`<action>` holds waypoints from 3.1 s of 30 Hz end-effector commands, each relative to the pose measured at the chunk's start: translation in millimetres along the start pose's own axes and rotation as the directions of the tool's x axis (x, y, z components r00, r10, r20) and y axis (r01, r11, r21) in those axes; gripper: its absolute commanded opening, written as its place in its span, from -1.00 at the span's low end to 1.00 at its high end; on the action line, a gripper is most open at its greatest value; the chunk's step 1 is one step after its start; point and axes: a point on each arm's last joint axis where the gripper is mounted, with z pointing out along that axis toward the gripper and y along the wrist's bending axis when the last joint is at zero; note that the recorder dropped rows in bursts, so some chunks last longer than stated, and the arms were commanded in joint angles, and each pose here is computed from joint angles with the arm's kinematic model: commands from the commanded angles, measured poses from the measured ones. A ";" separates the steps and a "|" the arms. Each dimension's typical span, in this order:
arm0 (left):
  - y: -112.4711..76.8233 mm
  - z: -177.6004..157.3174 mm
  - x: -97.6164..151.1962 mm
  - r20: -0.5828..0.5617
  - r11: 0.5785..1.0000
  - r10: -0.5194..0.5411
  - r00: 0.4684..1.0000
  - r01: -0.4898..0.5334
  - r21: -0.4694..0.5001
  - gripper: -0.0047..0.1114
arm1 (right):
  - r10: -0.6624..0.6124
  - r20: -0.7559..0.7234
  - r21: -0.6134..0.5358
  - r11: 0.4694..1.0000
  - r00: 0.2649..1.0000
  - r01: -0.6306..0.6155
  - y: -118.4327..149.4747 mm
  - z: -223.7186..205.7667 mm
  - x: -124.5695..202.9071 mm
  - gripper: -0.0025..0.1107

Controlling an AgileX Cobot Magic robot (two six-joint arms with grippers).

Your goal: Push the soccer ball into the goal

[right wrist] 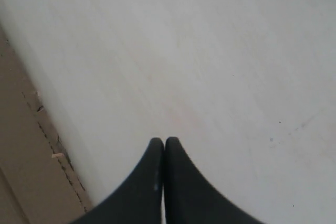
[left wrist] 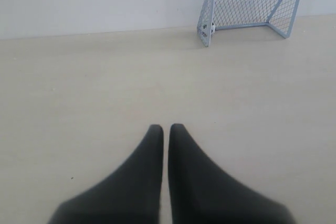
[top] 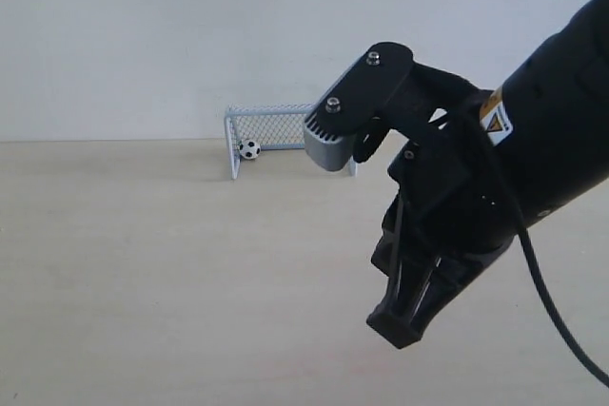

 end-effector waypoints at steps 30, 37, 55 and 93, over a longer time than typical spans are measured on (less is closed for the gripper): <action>0.1 0.2 0.8 0.002 1.000 0.002 1.000 -0.002 -0.002 -0.84 | 0.167 0.944 0.091 0.697 0.283 -0.712 39.4 -31.6 227.9 -0.96; 0.1 0.2 0.8 0.002 1.000 0.002 1.000 -0.002 -0.002 -0.84 | 0.124 0.927 0.164 0.713 0.354 -0.682 41.6 -29.9 229.7 -0.96; 0.1 0.2 0.8 0.002 1.000 0.002 1.000 -0.002 -0.002 -0.84 | 0.276 0.787 0.191 0.742 0.552 -0.643 48.7 -7.2 239.7 -0.96; 0.1 0.2 0.8 0.002 1.000 0.002 1.000 -0.002 -0.002 -0.84 | 0.367 0.752 0.211 0.653 0.548 -0.727 46.9 -2.6 247.7 -0.96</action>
